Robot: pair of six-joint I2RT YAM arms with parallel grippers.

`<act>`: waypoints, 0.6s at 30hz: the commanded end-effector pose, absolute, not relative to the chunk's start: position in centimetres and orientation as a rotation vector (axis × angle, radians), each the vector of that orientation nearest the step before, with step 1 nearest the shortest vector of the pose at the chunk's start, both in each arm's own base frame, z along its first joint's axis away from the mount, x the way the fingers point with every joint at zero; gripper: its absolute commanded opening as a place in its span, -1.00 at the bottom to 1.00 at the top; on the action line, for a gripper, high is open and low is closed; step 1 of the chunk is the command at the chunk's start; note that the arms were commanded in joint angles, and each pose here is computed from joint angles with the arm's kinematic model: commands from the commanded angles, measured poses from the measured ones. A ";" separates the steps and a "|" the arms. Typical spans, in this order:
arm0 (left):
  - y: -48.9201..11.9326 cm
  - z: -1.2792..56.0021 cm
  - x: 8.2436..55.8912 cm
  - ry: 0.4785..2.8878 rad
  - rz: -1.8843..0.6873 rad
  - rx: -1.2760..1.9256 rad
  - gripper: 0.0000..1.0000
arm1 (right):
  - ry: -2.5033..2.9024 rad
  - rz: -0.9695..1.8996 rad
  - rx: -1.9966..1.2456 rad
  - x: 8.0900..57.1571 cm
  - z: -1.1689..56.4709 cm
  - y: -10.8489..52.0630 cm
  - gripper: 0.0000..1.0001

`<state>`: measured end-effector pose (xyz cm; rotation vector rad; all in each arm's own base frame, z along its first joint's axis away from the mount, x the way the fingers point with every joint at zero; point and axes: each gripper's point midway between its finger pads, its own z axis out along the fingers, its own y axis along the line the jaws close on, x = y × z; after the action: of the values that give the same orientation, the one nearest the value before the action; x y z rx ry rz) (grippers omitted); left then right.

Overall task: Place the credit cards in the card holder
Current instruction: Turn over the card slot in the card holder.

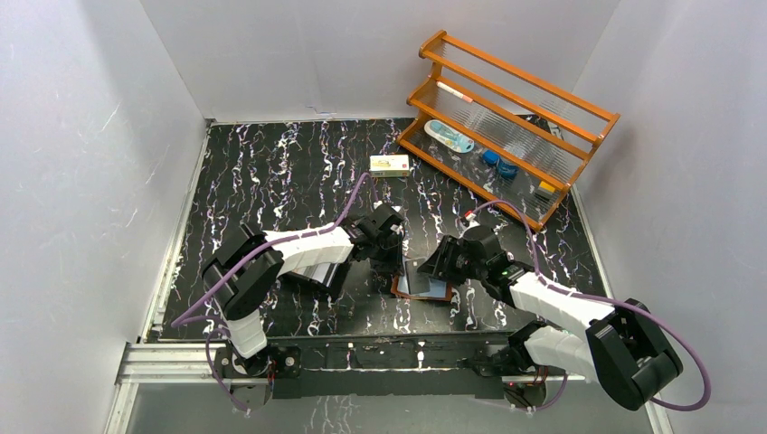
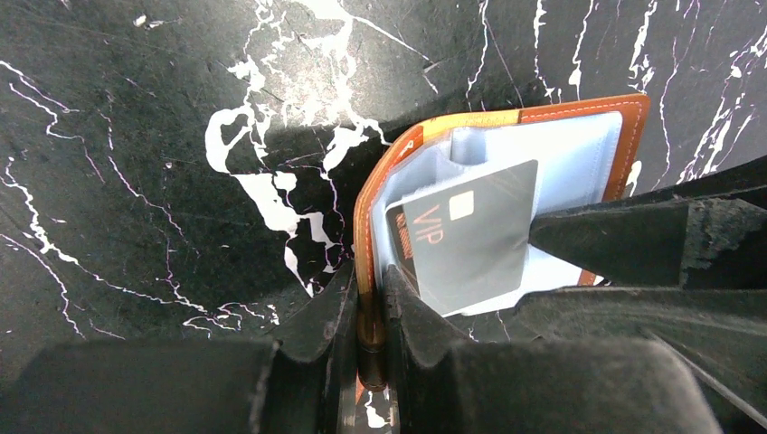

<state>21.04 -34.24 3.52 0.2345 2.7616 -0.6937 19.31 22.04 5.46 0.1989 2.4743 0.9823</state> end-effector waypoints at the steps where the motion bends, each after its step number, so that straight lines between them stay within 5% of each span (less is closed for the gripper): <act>1: -34.1 2.9 20.5 2.785 -0.698 0.233 -0.99 | 2.357 1.174 0.172 20.0 8.7 24.2 0.03; 18: -34.1 2.6 20.6 2.791 -0.688 0.202 -0.99 | 2.336 1.283 0.152 18.9 10.4 24.9 0.03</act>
<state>21.08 -34.37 3.00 0.2109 2.7709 -0.6940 18.90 24.20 8.76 0.1841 2.3945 1.2047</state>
